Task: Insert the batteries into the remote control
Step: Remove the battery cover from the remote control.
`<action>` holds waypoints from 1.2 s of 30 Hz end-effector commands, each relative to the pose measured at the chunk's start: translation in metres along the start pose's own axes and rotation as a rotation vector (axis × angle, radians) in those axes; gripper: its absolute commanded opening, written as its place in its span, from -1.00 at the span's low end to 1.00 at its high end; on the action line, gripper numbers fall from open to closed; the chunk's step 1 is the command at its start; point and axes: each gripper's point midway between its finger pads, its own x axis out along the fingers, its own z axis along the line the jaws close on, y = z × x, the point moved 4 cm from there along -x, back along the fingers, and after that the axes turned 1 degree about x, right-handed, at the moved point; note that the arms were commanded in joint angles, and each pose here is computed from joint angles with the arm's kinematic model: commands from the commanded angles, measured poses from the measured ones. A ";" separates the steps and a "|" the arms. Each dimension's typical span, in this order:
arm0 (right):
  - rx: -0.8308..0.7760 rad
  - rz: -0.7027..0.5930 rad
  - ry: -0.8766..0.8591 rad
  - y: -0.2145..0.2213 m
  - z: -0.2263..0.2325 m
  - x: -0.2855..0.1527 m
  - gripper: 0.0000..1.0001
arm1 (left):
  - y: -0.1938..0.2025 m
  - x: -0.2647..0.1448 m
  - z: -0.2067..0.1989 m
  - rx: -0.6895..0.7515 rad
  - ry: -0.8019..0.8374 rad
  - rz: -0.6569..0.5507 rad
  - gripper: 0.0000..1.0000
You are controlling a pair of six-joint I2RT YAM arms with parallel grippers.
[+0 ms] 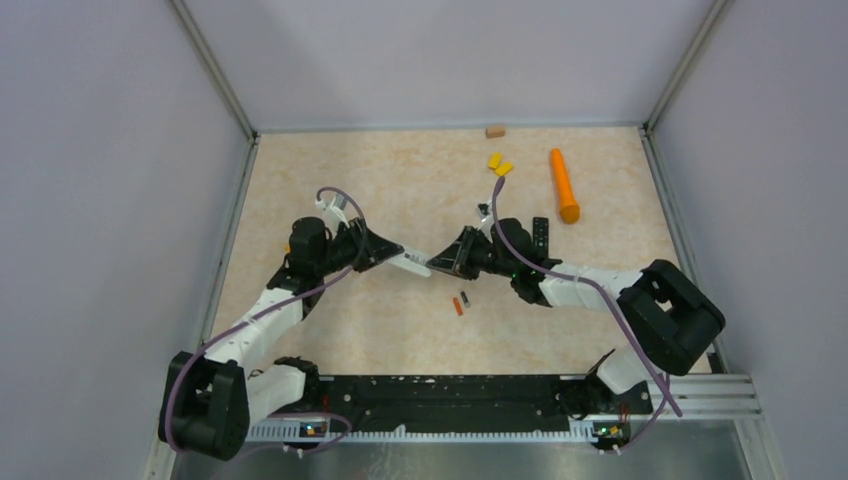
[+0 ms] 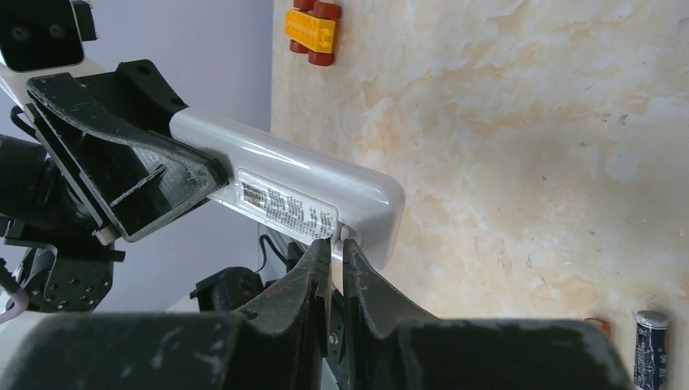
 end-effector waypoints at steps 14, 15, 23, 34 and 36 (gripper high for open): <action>-0.023 -0.033 -0.053 -0.006 0.016 0.003 -0.53 | -0.010 -0.005 -0.036 0.035 0.173 -0.016 -1.00; -0.023 -0.034 -0.062 -0.007 0.018 0.003 -0.56 | -0.010 -0.006 -0.039 0.033 0.182 -0.015 -1.00; -0.020 -0.030 -0.096 -0.008 0.025 0.004 -0.80 | -0.008 -0.012 -0.046 0.037 0.207 -0.010 -1.00; -0.023 -0.040 -0.073 -0.010 0.025 0.005 -0.82 | -0.007 -0.016 -0.051 0.028 0.233 -0.005 -1.00; -0.032 -0.050 -0.044 -0.012 0.022 0.002 -0.74 | -0.008 -0.016 -0.052 0.030 0.230 -0.017 -1.00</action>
